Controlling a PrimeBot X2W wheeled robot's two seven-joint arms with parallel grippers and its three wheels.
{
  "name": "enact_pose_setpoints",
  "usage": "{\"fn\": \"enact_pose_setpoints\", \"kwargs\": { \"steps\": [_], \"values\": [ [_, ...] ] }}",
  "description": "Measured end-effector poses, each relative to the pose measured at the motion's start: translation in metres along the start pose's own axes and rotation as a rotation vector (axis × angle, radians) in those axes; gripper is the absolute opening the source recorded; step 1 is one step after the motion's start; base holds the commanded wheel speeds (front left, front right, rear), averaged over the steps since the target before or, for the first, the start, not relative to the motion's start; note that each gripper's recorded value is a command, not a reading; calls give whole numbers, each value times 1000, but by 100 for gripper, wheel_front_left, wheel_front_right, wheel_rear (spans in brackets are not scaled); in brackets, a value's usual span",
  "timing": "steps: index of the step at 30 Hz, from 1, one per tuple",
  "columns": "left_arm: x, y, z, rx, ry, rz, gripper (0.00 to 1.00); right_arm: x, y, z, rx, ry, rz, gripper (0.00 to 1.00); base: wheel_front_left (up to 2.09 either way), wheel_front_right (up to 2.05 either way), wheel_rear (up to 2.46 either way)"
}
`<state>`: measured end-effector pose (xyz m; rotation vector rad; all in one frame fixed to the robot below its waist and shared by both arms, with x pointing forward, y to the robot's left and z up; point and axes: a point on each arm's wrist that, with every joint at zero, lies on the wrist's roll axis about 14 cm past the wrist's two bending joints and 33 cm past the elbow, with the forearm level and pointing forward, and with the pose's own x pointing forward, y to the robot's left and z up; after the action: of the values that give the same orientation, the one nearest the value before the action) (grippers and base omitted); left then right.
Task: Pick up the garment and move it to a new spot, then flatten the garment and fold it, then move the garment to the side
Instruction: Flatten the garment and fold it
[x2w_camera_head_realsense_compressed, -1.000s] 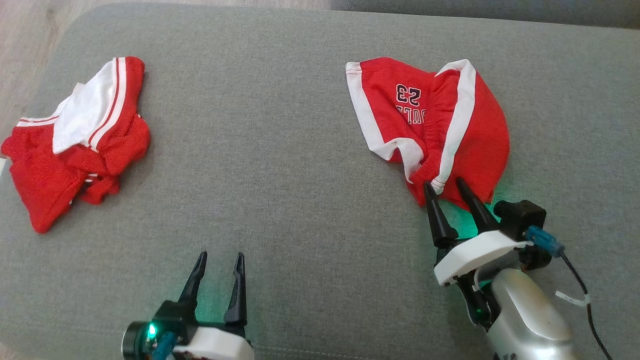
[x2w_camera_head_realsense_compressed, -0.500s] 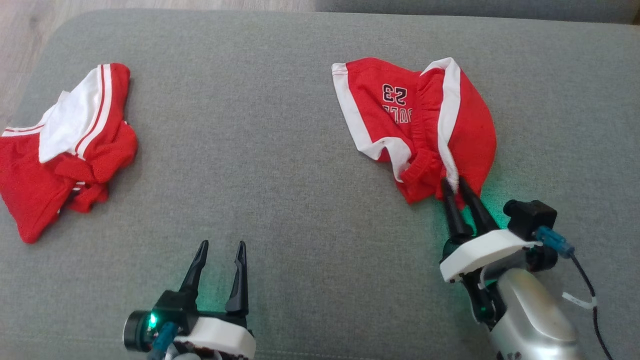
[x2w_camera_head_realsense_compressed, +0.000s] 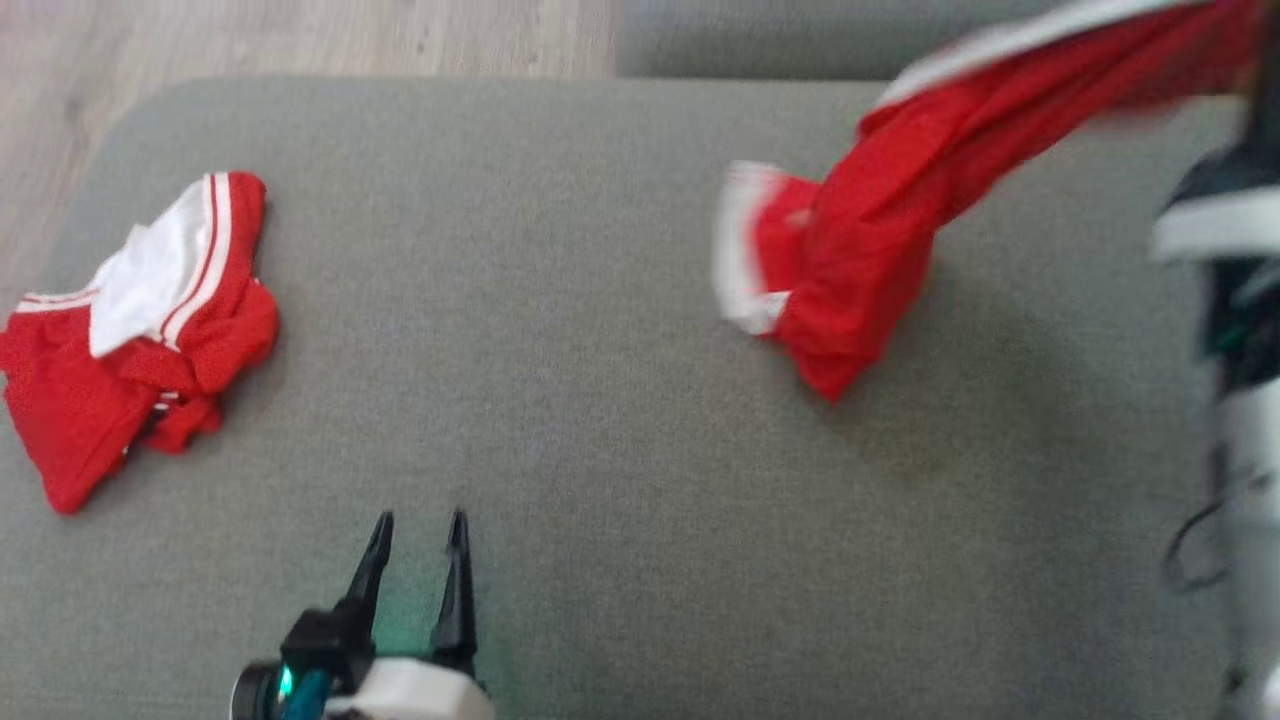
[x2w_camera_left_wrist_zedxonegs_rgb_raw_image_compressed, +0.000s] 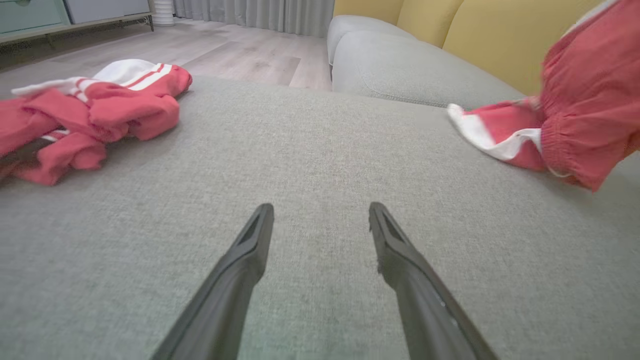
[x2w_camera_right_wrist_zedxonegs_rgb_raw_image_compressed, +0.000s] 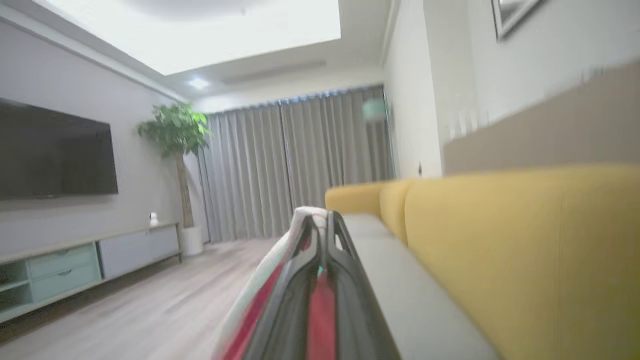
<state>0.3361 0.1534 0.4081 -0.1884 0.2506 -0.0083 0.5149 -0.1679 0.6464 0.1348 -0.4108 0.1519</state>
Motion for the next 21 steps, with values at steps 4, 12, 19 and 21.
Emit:
{"fn": "enact_pose_setpoints", "kwargs": {
  "steps": [4, 12, 19, 21],
  "values": [
    [-16, 2, -10, -15, 19, 13, 100, 19, -7, 63, -90, -135, 32, 0, 0, 0, 0],
    [-24, 7, -7, -29, 0, 30, 100, 41, 65, 94, -148, -181, 251, 0, 0, 0, 0],
    [-35, 18, -6, -39, -11, 73, 100, 49, 156, 105, -77, -226, 456, 0, 0, 0, 0],
    [-39, 23, -7, -41, -15, 89, 100, 50, 176, 119, -65, -265, 502, 0, 0, 0, 0]
  ]
}}
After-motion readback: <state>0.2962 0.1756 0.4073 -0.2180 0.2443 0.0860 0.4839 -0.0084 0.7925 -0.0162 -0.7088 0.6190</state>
